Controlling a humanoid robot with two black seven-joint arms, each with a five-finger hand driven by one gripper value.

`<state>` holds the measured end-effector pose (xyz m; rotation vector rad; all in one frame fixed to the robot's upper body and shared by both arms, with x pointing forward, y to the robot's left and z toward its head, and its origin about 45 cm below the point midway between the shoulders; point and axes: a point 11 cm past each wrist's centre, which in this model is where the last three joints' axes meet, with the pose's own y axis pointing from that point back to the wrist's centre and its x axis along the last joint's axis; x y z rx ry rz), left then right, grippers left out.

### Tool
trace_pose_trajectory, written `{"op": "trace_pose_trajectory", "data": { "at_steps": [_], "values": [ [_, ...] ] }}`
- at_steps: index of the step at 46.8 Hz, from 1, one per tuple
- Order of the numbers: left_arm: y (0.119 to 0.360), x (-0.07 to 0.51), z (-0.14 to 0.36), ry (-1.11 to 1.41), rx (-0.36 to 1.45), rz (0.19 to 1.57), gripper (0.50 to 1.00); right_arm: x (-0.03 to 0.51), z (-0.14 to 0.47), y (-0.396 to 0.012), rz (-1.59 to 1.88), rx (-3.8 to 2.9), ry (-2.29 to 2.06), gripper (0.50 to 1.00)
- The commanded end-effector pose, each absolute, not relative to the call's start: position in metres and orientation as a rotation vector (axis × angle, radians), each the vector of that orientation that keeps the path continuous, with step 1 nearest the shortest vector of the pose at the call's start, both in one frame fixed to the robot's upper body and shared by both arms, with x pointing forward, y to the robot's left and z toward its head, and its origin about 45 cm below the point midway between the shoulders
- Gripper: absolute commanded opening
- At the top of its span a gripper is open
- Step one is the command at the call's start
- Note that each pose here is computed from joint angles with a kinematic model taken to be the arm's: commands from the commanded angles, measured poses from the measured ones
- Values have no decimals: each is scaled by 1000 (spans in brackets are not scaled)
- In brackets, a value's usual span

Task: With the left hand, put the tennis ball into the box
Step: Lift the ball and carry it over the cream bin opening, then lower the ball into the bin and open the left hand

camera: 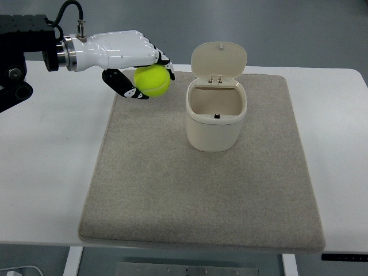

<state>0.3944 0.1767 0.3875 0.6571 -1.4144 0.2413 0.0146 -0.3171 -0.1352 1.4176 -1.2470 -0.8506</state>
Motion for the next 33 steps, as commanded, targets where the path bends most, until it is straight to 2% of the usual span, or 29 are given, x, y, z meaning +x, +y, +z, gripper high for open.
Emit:
{"op": "trace_pose_trajectory", "data": {
  "at_steps": [1,17,33],
  "values": [
    [165,392,391,-1428,636,212,500,15,-135,-317,-850,1418,-1246,938],
    [121,384,382,-1501,631,72,500,15,-135,-317,-850,1418,-1247,938],
    [97,405,368,-1594,699,47,500,15,-135,-317,-850,1418,-1247,938]
  ]
}}
